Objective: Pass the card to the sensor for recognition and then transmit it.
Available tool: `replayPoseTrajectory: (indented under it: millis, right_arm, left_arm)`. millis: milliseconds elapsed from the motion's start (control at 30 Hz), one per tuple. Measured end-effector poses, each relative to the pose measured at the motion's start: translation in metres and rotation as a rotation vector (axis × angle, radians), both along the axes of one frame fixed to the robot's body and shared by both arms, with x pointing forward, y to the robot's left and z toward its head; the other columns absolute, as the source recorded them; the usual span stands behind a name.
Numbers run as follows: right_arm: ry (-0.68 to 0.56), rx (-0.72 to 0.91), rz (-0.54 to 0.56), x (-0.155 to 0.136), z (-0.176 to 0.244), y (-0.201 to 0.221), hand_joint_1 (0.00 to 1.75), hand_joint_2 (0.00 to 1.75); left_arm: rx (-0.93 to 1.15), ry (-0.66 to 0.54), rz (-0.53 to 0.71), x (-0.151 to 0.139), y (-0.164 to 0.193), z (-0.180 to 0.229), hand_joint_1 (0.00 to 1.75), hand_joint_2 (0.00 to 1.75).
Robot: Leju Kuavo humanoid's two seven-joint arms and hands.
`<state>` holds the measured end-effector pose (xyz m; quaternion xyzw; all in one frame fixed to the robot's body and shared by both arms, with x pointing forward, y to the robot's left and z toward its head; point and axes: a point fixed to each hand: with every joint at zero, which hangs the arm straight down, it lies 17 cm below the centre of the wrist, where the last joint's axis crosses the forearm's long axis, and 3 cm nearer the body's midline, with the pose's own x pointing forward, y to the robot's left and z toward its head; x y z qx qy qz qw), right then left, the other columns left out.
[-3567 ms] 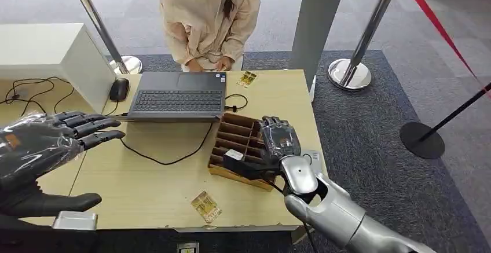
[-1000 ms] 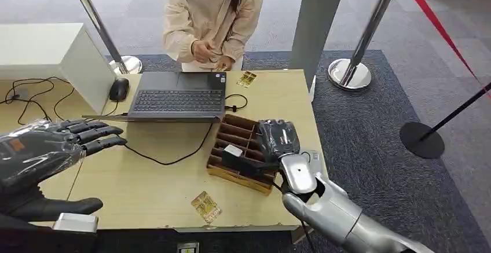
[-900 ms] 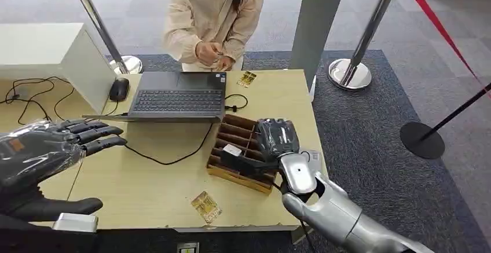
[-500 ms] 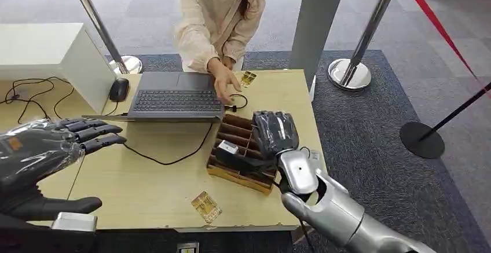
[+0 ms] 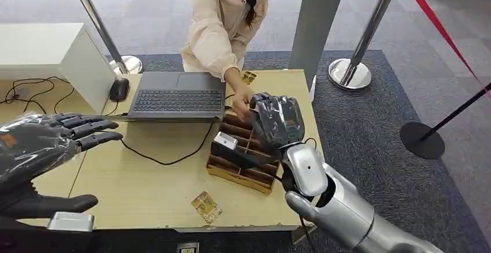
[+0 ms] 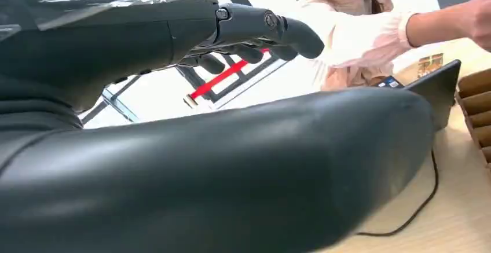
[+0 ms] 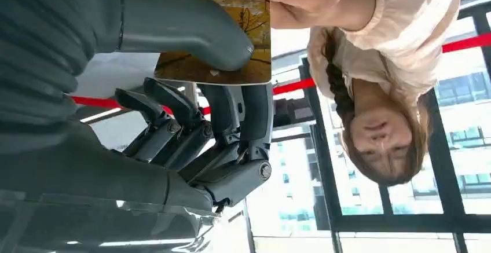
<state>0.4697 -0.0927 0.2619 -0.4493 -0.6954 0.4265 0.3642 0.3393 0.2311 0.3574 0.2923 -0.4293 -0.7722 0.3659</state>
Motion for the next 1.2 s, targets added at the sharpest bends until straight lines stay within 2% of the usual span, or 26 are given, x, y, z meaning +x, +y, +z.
replayPoseTrajectory:
  millis: [433, 467, 500, 533, 567, 767, 800, 933, 1200]
  right_arm:
    - [-0.06, 0.023, 0.009, 0.005, 0.036, 0.001, 1.75, 1.75]
    - [-0.059, 0.027, 0.015, 0.006, 0.038, 0.004, 1.66, 1.75]
    - [-0.055, 0.033, 0.02, 0.007, 0.038, 0.006, 0.49, 1.75]
    - [-0.046, 0.04, 0.027, 0.009, 0.036, 0.008, 0.33, 1.75]
    - [-0.035, 0.044, 0.033, 0.011, 0.032, 0.011, 0.0, 1.75]
    - [0.028, 0.066, 0.051, 0.018, 0.012, 0.023, 0.0, 1.75]
    - [0.035, 0.068, 0.052, 0.019, 0.009, 0.024, 0.0, 0.0]
    - [0.049, 0.087, 0.054, 0.022, 0.001, 0.025, 0.0, 0.0]
    - [-0.014, 0.176, 0.068, 0.019, 0.011, 0.02, 0.0, 0.0]
  left_arm:
    - [0.083, -0.096, -0.048, 0.003, 0.0, 0.014, 0.0, 0.0]
    - [0.082, -0.109, -0.055, 0.003, -0.002, 0.016, 0.0, 0.0]
    - [0.081, -0.115, -0.061, 0.003, -0.003, 0.015, 0.0, 0.0]
    - [0.08, -0.122, -0.068, 0.003, -0.005, 0.014, 0.0, 0.0]
    - [0.079, -0.127, -0.075, 0.002, -0.007, 0.013, 0.0, 0.0]
    - [0.055, -0.151, -0.103, 0.0, -0.016, 0.01, 0.0, 0.0]
    - [0.052, -0.153, -0.106, 0.0, -0.017, 0.01, 0.0, 0.0]
    - [0.043, -0.156, -0.115, -0.001, -0.019, 0.008, 0.0, 0.0]
    - [0.047, -0.161, -0.123, -0.002, -0.021, 0.011, 0.0, 0.0]
